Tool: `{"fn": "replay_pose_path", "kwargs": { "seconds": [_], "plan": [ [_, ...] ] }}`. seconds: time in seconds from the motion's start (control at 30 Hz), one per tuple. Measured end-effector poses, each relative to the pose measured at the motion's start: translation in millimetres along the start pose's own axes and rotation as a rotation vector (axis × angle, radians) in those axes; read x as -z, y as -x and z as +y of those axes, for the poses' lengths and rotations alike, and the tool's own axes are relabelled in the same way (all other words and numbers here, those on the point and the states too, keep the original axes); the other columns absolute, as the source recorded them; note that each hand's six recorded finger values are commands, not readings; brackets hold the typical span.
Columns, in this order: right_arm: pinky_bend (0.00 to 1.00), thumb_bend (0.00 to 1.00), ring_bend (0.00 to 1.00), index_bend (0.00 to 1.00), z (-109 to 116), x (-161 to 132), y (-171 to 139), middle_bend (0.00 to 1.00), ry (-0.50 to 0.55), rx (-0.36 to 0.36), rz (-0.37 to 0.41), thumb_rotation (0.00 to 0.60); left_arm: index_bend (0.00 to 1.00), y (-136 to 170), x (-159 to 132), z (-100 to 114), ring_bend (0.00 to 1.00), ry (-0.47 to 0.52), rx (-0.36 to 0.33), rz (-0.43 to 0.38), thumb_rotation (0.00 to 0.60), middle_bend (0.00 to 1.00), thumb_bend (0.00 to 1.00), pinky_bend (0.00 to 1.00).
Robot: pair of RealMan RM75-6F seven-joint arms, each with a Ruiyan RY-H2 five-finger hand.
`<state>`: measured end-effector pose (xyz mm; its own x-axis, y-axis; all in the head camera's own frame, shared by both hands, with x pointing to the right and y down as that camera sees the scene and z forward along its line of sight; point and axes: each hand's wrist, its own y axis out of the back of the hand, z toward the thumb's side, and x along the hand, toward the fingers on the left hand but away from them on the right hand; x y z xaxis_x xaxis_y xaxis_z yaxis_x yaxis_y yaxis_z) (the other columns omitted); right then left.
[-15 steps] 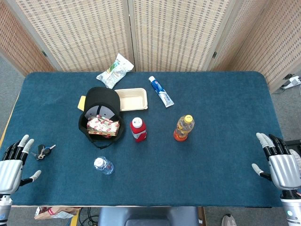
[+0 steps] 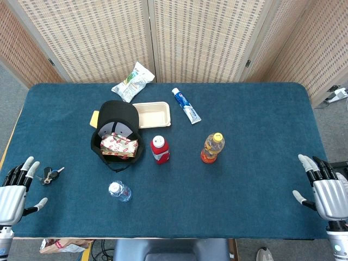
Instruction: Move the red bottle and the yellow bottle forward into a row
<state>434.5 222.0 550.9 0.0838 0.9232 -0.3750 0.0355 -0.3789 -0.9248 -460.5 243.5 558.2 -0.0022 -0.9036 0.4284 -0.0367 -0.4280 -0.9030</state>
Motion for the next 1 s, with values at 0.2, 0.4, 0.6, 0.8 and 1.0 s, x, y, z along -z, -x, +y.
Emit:
{"fn": "replay_pose_path", "kwargs": {
  "seconds": [0.2, 0.4, 0.6, 0.8, 1.0],
  "plan": [
    [0.14, 0.19, 0.09, 0.06, 0, -12, 1, 0.16, 0.072, -0.007, 0.056, 0.6, 0.0, -1, -1, 1, 0.0, -0.003, 0.004, 0.0, 0.6, 0.0, 0.14, 0.06],
    [0.14, 0.19, 0.09, 0.06, 3, -34, 5, 0.16, 0.159, -0.019, 0.159, 0.6, 0.0, 0, -2, 2, 0.0, -0.003, 0.001, 0.002, 0.6, 0.0, 0.14, 0.06],
    [0.14, 0.19, 0.09, 0.06, 1, -57, 11, 0.16, 0.245, -0.057, 0.249, 0.6, 0.0, 1, -2, 3, 0.0, -0.004, 0.0, 0.002, 0.6, 0.0, 0.14, 0.06],
    [0.14, 0.19, 0.09, 0.06, 0, -86, 22, 0.16, 0.298, -0.1, 0.358, 0.6, 0.0, 2, -4, 4, 0.0, -0.001, -0.001, -0.003, 0.6, 0.0, 0.14, 0.06],
    [0.14, 0.19, 0.09, 0.06, -11, -116, 35, 0.16, 0.335, -0.173, 0.443, 0.6, 0.0, 4, -6, 4, 0.0, 0.0, 0.001, -0.007, 0.6, 0.0, 0.14, 0.06]
  ]
}}
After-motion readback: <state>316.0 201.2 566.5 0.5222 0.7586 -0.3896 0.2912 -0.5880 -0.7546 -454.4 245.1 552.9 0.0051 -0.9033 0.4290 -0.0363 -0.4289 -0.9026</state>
